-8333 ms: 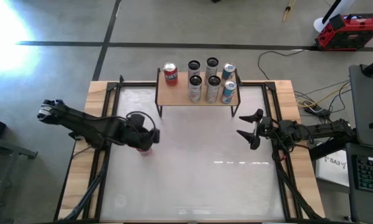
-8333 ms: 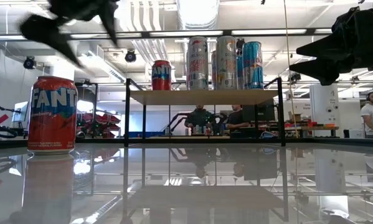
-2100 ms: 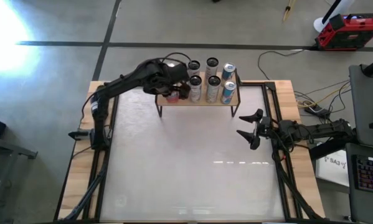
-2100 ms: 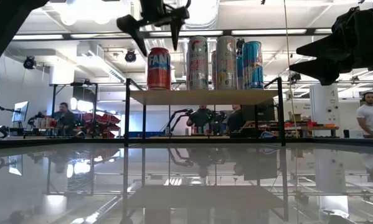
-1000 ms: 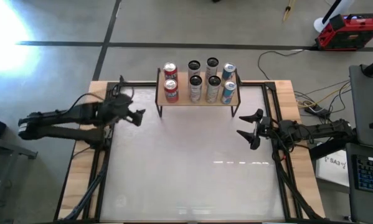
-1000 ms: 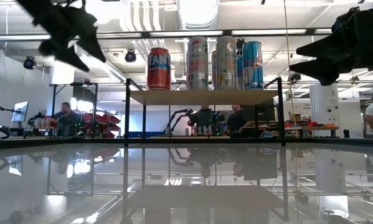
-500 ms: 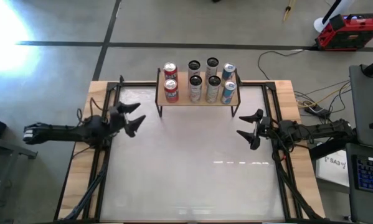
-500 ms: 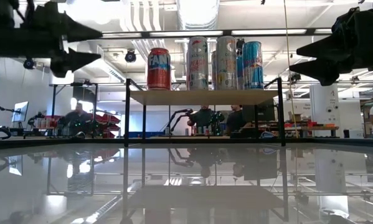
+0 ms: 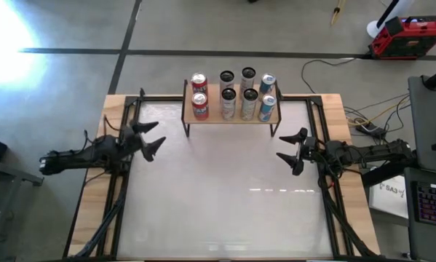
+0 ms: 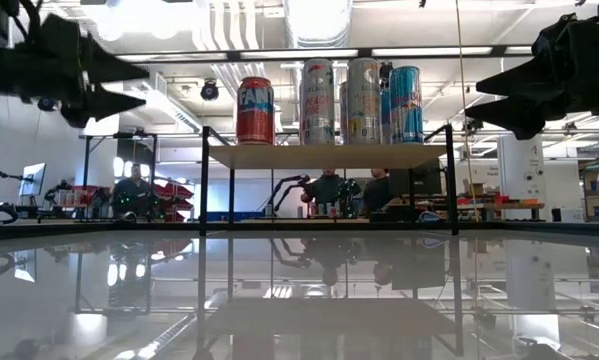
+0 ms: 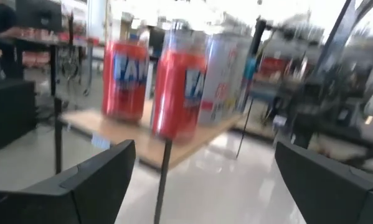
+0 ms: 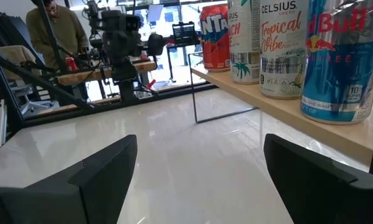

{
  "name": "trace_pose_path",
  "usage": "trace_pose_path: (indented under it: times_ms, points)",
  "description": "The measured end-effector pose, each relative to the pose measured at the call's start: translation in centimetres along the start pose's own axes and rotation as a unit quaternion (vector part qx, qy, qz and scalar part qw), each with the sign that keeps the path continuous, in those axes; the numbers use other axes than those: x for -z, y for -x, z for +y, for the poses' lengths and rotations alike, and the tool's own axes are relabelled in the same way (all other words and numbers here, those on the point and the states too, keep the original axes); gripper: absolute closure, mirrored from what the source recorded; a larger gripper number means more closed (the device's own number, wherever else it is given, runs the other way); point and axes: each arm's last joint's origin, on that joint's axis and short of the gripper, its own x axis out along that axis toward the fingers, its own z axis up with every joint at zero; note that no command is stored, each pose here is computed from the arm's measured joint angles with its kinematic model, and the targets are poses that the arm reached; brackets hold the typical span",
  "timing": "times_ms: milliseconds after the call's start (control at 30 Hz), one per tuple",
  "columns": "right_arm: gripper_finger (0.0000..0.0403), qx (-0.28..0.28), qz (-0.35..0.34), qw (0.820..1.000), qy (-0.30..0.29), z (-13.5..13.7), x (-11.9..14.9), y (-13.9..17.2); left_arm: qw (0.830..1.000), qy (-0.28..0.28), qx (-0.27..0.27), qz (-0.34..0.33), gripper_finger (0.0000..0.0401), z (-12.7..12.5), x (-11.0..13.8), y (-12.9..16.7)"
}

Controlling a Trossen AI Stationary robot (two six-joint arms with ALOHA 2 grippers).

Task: Place canned beverage on shelf
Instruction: Return to Home Position

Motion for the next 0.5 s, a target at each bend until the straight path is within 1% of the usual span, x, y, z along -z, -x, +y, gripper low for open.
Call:
trace_pose_path:
  times_ms: [67,100,200,233,500]
  points:
    - [0.0069,0.000,0.000,1.000,0.000,0.0,0.0,0.0,0.999,-0.011,-0.006,0.030,0.0030,0.1,0.7,0.1]
    - [0.0069,0.000,0.000,1.000,0.000,0.0,0.0,0.0,0.999,-0.006,-0.009,0.047,0.0030,0.2,1.1,0.1]
    - [0.0069,0.000,0.000,1.000,0.000,0.0,0.0,0.0,0.996,0.044,-0.019,0.072,0.0030,0.3,1.7,0.1]
    - [0.0069,0.000,0.000,1.000,0.000,0.0,0.0,0.0,0.995,0.053,-0.027,0.079,0.0030,0.4,1.9,0.2]
    - [0.0069,0.000,-0.001,1.000,0.000,0.0,0.0,0.0,0.995,0.051,-0.031,0.086,0.0030,0.4,1.9,0.1]
